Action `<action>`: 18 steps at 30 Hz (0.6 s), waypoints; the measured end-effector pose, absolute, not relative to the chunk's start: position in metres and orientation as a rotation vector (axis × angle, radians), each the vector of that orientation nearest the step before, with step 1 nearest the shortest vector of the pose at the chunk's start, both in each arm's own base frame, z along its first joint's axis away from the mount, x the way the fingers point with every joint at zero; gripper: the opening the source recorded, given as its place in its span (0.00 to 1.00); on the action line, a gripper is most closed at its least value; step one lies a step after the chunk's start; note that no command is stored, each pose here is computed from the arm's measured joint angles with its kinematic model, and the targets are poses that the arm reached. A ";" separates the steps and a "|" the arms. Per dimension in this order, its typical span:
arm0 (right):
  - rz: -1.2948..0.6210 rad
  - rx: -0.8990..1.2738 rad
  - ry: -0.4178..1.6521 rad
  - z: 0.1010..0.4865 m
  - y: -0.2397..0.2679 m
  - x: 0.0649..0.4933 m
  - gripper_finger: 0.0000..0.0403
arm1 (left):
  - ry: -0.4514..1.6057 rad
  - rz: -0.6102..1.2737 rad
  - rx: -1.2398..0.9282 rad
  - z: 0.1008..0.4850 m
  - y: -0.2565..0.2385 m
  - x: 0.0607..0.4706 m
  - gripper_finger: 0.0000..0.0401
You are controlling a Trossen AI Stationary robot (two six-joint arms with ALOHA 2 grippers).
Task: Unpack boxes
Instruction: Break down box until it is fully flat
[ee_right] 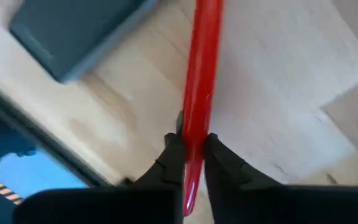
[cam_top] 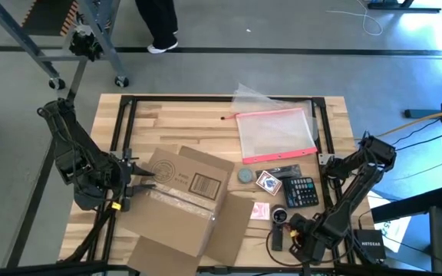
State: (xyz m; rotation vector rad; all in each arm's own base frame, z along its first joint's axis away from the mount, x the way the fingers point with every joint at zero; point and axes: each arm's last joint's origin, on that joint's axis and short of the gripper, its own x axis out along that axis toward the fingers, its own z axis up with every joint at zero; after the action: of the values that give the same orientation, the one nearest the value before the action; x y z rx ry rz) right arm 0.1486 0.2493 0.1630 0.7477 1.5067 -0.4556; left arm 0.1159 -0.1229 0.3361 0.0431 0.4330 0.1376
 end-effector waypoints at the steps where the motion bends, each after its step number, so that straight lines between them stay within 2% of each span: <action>1: -0.456 0.747 1.499 0.163 0.249 0.149 0.05 | 0.433 0.138 0.043 0.336 -0.123 0.116 0.35; 4: -0.472 0.731 1.500 0.159 0.248 0.148 0.00 | 0.432 0.138 0.038 0.336 -0.123 0.116 0.35; 13: -0.517 0.786 1.503 0.174 0.253 0.151 0.00 | 0.410 0.118 0.056 0.339 -0.125 0.118 0.35; 18: -0.538 0.933 1.335 0.179 0.260 0.160 0.03 | 0.406 0.119 0.042 0.340 -0.126 0.118 0.35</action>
State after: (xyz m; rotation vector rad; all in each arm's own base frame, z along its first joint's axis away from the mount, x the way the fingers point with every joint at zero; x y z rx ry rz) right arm 0.1596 0.2604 0.1793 0.9334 1.3354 -0.5378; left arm 0.1178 -0.1256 0.3397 0.0418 0.4061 0.1186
